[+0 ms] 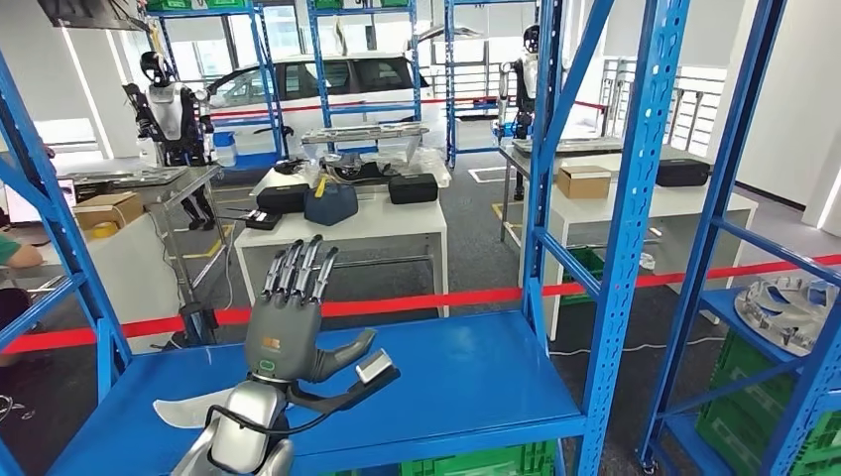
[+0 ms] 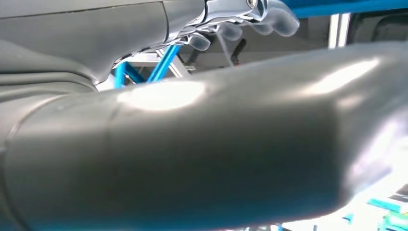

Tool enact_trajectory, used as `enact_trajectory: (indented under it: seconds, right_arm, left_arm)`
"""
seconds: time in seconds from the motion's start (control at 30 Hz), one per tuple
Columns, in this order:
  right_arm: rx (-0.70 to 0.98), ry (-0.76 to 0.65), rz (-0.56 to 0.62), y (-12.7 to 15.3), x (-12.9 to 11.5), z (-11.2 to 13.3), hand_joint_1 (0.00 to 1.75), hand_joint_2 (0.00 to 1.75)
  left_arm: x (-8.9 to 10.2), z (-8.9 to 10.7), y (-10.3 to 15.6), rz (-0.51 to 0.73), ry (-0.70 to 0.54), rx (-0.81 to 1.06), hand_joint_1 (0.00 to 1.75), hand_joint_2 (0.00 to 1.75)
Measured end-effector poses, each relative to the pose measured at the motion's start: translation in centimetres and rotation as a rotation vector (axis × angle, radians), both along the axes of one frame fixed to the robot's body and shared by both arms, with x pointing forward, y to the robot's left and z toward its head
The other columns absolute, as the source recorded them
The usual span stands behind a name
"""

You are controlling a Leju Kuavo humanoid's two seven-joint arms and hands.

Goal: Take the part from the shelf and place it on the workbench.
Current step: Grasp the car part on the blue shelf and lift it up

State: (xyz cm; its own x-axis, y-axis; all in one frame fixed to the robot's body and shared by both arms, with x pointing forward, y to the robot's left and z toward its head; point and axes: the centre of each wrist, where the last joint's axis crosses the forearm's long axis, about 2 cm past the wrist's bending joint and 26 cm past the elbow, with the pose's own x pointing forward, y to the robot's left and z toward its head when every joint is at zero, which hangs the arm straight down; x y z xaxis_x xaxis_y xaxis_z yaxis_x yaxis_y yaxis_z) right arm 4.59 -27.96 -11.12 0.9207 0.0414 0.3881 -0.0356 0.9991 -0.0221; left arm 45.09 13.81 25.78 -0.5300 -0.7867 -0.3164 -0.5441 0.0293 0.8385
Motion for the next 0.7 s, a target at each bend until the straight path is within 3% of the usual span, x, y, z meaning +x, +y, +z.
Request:
enact_trajectory:
  seconds: [0.7]
  right_arm:
    - [-0.001, 0.003, -0.001, -0.08, -0.09, -0.01, 0.00, 0.00]
  left_arm:
    - [-0.08, -0.29, -0.03, 0.000, 0.008, 0.001, 0.00, 0.00]
